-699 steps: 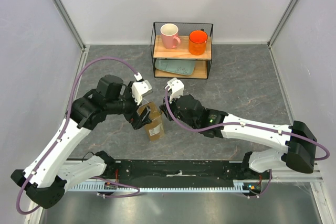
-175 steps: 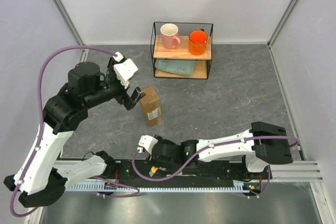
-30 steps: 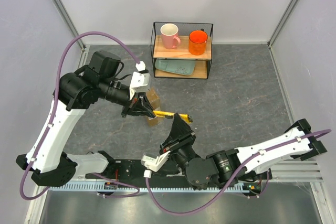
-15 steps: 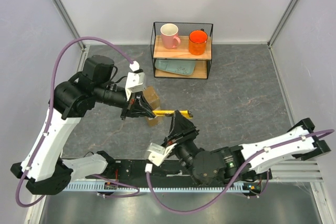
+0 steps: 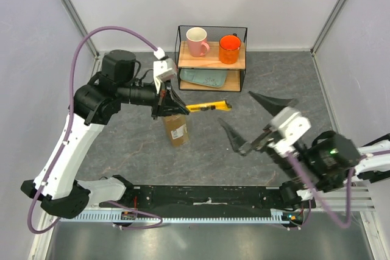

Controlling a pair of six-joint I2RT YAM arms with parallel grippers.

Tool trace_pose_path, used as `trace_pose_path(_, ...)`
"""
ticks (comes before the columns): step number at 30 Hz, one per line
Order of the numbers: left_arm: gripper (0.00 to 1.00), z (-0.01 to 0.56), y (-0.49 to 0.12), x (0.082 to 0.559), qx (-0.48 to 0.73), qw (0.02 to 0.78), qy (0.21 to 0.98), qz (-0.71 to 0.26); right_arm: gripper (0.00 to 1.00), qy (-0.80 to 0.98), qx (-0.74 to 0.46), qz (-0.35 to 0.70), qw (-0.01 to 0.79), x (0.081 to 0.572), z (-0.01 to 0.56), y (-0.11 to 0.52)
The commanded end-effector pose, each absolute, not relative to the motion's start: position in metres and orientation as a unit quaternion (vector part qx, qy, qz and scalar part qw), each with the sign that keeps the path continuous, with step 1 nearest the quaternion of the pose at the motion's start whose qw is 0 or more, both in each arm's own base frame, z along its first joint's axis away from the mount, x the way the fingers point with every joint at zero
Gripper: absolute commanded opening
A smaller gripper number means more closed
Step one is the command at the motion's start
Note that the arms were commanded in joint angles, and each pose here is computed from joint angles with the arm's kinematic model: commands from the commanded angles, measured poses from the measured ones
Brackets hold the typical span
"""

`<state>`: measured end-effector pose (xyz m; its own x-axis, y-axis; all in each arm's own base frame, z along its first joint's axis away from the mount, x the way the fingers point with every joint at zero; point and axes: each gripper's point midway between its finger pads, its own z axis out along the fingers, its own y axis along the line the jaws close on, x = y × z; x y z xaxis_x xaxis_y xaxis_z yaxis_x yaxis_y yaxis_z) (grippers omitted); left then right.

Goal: Unpack the express box
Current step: Pick up the knife from the center of the board.

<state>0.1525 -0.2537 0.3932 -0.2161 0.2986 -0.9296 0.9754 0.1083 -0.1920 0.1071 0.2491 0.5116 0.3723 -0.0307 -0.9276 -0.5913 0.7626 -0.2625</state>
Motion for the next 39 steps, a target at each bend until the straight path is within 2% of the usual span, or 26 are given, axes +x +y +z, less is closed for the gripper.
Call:
trace_pose_path(1, 0.02, 0.436, -0.247, 0.170, 0.448, 0.436, 0.618, -0.476, 0.98, 0.531, -0.210, 0.304, 0.763, 0.109, 0.522, 0.216)
trace_pose_path(5, 0.02, 0.448, -0.242, 0.172, 0.413, 0.410, 0.614, -0.533, 0.98, 0.536, -0.195, 0.340, 0.748, 0.107, 0.517, 0.209)
trace_pose_path(6, 0.02, 0.460, -0.238, 0.172, 0.423, 0.421, 0.586, -0.548, 0.98, 0.541, -0.204, 0.339, 0.742, 0.105, 0.514, 0.213)
trace_pose_path(10, 0.02, 0.471, -0.227, 0.177, 0.384, 0.409, 0.584, -0.586, 0.98, 0.573, -0.234, 0.306, 0.723, 0.104, 0.519, 0.252)
trace_pose_path(11, 0.02, 0.471, -0.224, 0.182, 0.379, 0.414, 0.587, -0.583, 0.98, 0.590, -0.229, 0.275, 0.724, 0.125, 0.514, 0.251)
trace_pose_path(12, 0.02, 0.472, -0.224, 0.185, 0.375, 0.419, 0.589, -0.580, 0.98, 0.576, -0.230, 0.334, 0.710, 0.122, 0.532, 0.266)
trace_pose_path(13, 0.02, 0.472, -0.222, 0.187, 0.375, 0.426, 0.589, -0.576, 0.98, 0.583, -0.198, 0.312, 0.723, 0.154, 0.537, 0.256)
trace_pose_path(17, 0.02, 0.472, -0.215, 0.194, 0.369, 0.453, 0.591, -0.556, 0.98, 0.592, -0.206, 0.329, 0.706, 0.196, 0.546, 0.279)
trace_pose_path(21, 0.02, 0.468, -0.209, 0.198, 0.361, 0.463, 0.599, -0.544, 0.98, 0.560, -0.206, 0.392, 0.700, 0.218, 0.570, 0.284)
trace_pose_path(23, 0.02, 0.460, -0.206, 0.204, 0.354, 0.469, 0.604, -0.538, 0.98, 0.518, -0.225, 0.466, 0.681, 0.216, 0.586, 0.280)
trace_pose_path(25, 0.02, 0.453, -0.204, 0.209, 0.348, 0.467, 0.610, -0.537, 0.98, 0.509, -0.269, 0.511, 0.638, 0.224, 0.576, 0.277)
trace_pose_path(26, 0.02, 0.452, -0.202, 0.211, 0.346, 0.471, 0.611, -0.535, 0.98, 0.484, -0.258, 0.567, 0.614, 0.219, 0.591, 0.274)
trace_pose_path(28, 0.02, 0.448, -0.199, 0.215, 0.341, 0.471, 0.614, -0.534, 0.98, 0.485, -0.243, 0.620, 0.568, 0.242, 0.573, 0.265)
trace_pose_path(29, 0.02, 0.447, -0.197, 0.217, 0.337, 0.472, 0.615, -0.534, 0.98, 0.406, -0.302, 0.641, 0.578, 0.216, 0.589, 0.258)
trace_pose_path(30, 0.02, 0.447, -0.196, 0.217, 0.340, 0.473, 0.612, -0.535, 0.98, 0.427, -0.270, 0.696, 0.510, 0.223, 0.572, 0.260)
trace_pose_path(33, 0.02, 0.445, -0.195, 0.214, 0.344, 0.472, 0.609, -0.537, 0.98, 0.384, -0.317, 0.722, 0.480, 0.202, 0.559, 0.259)
trace_pose_path(37, 0.02, 0.447, -0.196, 0.210, 0.339, 0.466, 0.606, -0.548, 0.98, 0.376, -0.342, 0.694, 0.510, 0.193, 0.539, 0.269)
trace_pose_path(38, 0.02, 0.448, -0.196, 0.209, 0.340, 0.466, 0.604, -0.549, 0.98, 0.428, -0.321, 0.689, 0.489, 0.205, 0.523, 0.279)
trace_pose_path(39, 0.02, 0.450, -0.197, 0.208, 0.335, 0.463, 0.605, -0.555, 0.98, 0.437, -0.322, 0.670, 0.507, 0.205, 0.520, 0.283)
